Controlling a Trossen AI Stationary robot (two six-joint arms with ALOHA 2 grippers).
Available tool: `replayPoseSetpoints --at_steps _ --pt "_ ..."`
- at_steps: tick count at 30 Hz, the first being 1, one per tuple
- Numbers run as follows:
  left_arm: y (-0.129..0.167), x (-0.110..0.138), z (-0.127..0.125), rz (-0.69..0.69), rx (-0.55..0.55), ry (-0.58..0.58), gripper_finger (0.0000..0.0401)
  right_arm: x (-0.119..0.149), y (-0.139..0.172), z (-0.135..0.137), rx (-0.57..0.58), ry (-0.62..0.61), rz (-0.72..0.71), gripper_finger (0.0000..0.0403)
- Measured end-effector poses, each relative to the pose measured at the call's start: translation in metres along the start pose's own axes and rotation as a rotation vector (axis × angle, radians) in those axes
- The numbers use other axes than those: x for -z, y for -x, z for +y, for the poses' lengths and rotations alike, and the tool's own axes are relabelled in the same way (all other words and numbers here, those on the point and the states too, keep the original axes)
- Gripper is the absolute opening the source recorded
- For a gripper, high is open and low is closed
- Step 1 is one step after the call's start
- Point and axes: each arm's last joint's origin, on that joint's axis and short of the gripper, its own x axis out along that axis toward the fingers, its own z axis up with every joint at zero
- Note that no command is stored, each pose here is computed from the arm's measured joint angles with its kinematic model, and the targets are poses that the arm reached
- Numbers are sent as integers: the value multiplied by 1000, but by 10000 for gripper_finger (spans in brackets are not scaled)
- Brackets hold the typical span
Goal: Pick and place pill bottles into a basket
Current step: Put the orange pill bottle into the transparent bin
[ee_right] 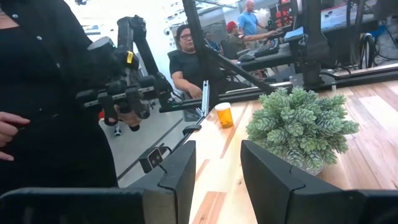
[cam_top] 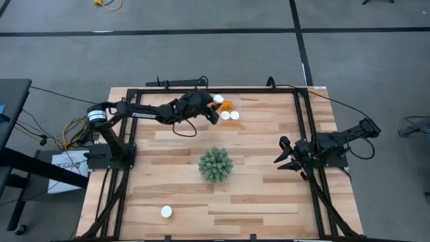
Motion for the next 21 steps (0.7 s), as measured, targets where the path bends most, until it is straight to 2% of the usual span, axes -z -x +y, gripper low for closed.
replayPoseSetpoints --at_steps 3,15,21 --pt "-7 -3 1 5 -11 0 144 0 0 0 0 0 0 120" --pt "-16 12 9 76 -96 36 144 0 0 0 0 0 0 120" --pt "-13 27 19 39 -79 122 145 0 0 0 0 0 0 120"
